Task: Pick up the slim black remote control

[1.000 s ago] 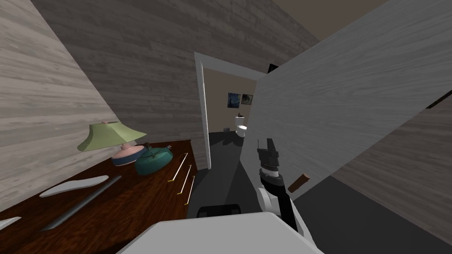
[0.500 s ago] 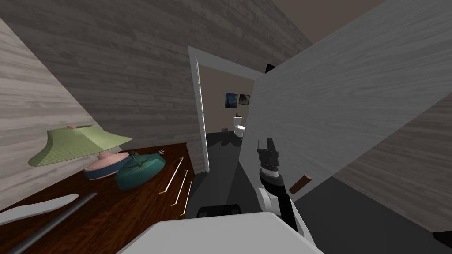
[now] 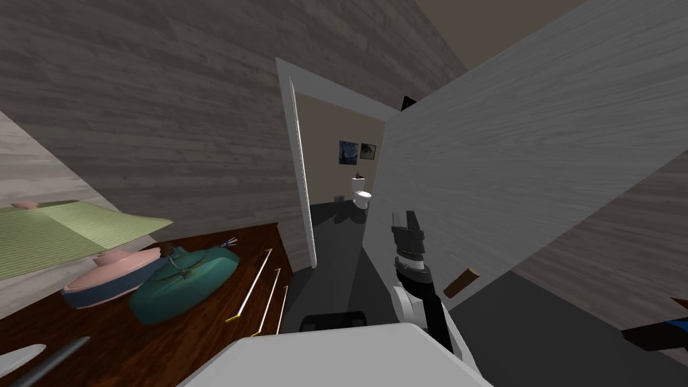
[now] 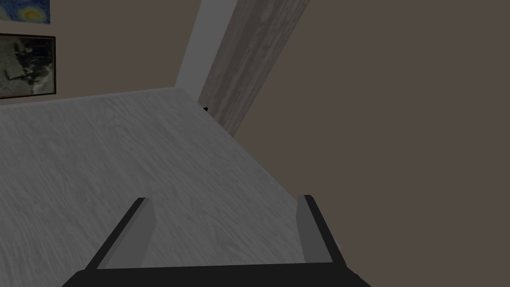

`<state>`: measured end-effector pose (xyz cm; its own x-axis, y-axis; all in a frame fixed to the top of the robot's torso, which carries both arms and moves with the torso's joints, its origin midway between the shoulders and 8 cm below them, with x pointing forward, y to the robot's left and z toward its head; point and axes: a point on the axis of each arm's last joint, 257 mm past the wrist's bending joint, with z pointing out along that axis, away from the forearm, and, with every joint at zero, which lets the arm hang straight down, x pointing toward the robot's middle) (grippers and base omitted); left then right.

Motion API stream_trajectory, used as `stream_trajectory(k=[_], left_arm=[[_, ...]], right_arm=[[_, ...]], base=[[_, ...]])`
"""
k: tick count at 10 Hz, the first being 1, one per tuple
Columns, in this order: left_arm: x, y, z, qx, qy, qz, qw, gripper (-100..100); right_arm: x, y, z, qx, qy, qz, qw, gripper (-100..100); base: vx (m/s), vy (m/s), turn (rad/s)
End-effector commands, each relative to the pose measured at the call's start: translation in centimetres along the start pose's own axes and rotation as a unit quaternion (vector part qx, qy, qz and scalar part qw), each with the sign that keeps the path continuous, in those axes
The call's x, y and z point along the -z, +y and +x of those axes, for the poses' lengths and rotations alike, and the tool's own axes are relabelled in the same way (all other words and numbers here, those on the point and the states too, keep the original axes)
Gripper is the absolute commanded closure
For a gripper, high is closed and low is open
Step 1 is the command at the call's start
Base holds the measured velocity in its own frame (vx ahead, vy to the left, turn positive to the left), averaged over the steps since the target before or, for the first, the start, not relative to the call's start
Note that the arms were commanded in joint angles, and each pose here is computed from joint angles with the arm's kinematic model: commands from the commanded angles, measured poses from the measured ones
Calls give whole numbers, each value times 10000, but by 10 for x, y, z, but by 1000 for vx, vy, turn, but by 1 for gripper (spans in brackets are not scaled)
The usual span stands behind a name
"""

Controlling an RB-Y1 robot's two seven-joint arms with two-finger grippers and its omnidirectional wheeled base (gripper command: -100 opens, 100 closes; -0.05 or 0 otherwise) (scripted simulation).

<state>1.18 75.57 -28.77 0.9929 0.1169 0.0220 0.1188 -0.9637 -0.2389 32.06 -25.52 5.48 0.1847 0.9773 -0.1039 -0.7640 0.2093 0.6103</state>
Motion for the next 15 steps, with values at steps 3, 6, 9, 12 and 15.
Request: stream_trajectory(k=[3,6,9,12,15], left_arm=[[-2,21,-17,538,-214,-574,9967,-100],[-3,26,-20,667,-256,-714,9949,-100],[-12,29,-22,978,-314,-727,9920,-100],[-22,32,-24,1270,-368,-721,9886,-100],[-24,33,-24,1344,-373,-716,9876,100]], right_arm=[[0,0,0,0,0,0,10000,0],[0,0,0,0,0,0,10000,0],[0,0,0,-2,0,-2,10000,0],[0,0,0,-2,0,-2,10000,0],[0,0,0,-1,0,0,10000,0]], base=[[93,68,-102],[56,63,-51],[-78,7,-188],[-182,10,-208],[-84,-3,-103]])
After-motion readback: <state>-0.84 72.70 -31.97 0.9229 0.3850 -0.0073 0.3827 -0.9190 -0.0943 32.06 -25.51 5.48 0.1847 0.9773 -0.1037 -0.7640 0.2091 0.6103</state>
